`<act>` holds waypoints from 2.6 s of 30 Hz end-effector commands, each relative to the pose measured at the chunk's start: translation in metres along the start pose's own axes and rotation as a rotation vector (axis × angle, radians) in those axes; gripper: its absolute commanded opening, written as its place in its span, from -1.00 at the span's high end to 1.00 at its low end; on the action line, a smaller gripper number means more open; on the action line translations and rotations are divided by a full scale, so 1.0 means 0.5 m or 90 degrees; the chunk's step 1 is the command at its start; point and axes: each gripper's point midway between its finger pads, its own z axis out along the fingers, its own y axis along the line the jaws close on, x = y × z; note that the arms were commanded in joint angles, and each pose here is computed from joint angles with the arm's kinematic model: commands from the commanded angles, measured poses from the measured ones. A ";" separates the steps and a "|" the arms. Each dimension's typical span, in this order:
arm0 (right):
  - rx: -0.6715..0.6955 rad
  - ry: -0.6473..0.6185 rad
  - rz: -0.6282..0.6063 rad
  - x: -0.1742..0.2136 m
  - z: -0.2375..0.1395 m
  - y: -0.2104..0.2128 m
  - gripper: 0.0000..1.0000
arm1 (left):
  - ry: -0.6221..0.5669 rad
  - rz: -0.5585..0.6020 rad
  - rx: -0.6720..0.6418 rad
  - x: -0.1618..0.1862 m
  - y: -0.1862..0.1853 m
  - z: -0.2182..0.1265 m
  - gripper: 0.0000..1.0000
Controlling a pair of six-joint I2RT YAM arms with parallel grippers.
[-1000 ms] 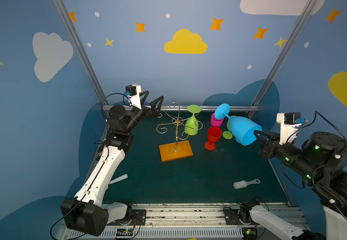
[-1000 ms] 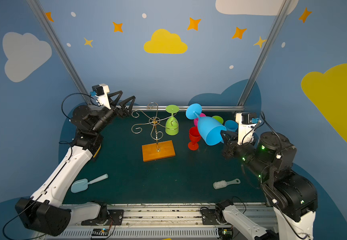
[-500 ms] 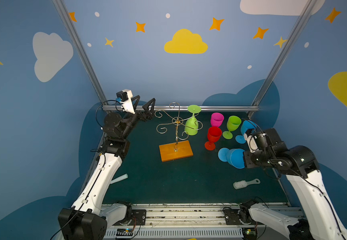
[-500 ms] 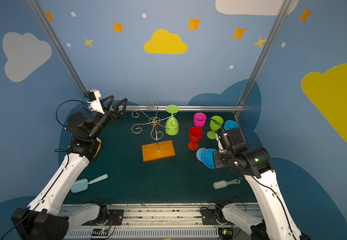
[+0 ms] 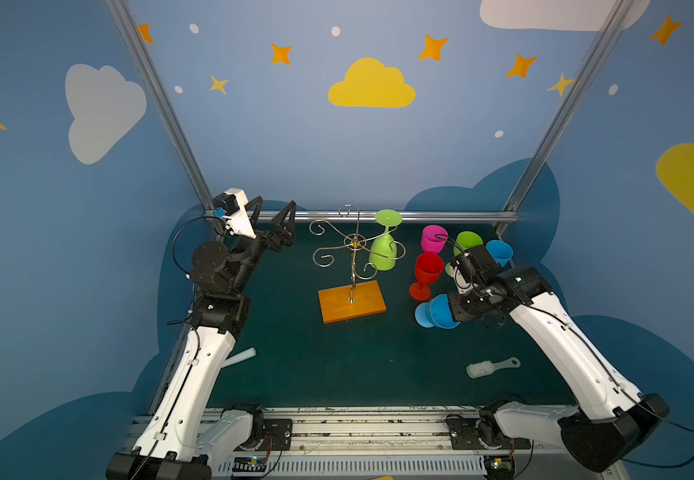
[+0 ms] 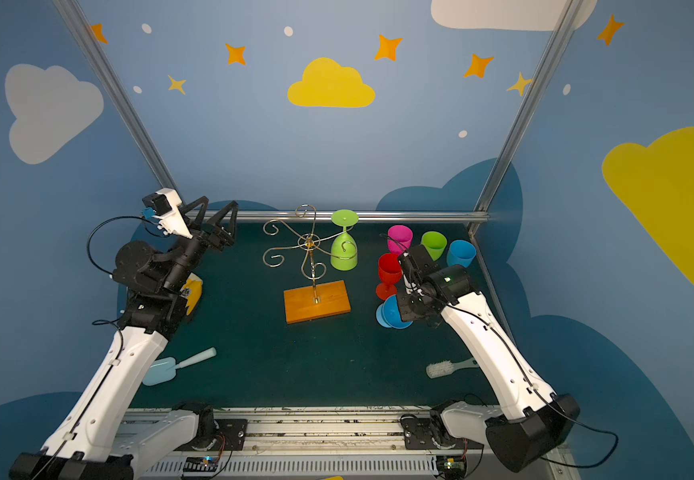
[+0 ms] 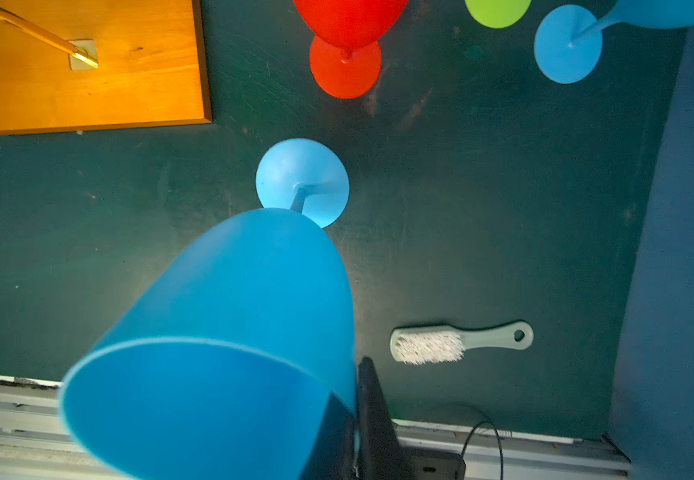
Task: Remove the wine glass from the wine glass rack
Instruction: 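Lower the blue glass upright onto the table with the right gripper and release, then reach the right gripper up to the green glass foot on the rack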
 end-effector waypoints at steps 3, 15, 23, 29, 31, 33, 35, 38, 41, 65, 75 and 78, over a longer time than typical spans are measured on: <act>0.003 0.008 0.008 -0.033 0.046 0.012 1.00 | 0.001 0.022 -0.016 -0.004 0.006 -0.015 -0.82; 0.013 0.164 0.030 -0.038 0.102 0.027 1.00 | 0.003 0.028 -0.023 -0.005 0.010 -0.022 -0.83; -0.033 0.084 0.031 -0.082 0.044 0.039 0.26 | 0.000 0.033 -0.025 -0.010 0.011 -0.027 -0.83; -0.090 -0.015 0.045 -0.119 -0.046 0.037 0.22 | -0.004 0.034 -0.027 -0.015 0.011 -0.029 -0.83; -0.138 -0.086 0.036 -0.144 -0.089 0.049 0.23 | -0.006 0.036 -0.027 -0.018 0.010 -0.031 -0.83; -0.196 -0.190 0.063 -0.180 -0.131 0.067 0.22 | -0.008 0.037 -0.028 -0.020 0.010 -0.034 -0.84; -0.263 -0.320 0.050 -0.221 -0.179 0.088 0.17 | -0.008 0.037 -0.030 -0.020 0.011 -0.035 -0.84; -0.305 -0.402 0.088 -0.259 -0.229 0.079 0.14 | -0.010 0.036 -0.035 -0.025 0.011 -0.041 -0.84; -0.376 -0.418 0.095 -0.294 -0.249 0.102 0.10 | -0.021 0.030 -0.044 -0.033 0.012 -0.052 -0.84; -0.551 -0.395 0.125 -0.485 -0.177 0.165 -0.11 | -0.021 0.041 -0.042 -0.049 -0.007 -0.099 -0.87; -0.592 -0.356 0.124 -0.523 -0.136 0.196 -0.13 | -0.025 0.051 -0.044 -0.058 -0.008 -0.101 -0.88; -0.614 -0.344 0.115 -0.528 -0.133 0.211 -0.11 | -0.024 0.052 -0.044 -0.058 -0.008 -0.101 -0.88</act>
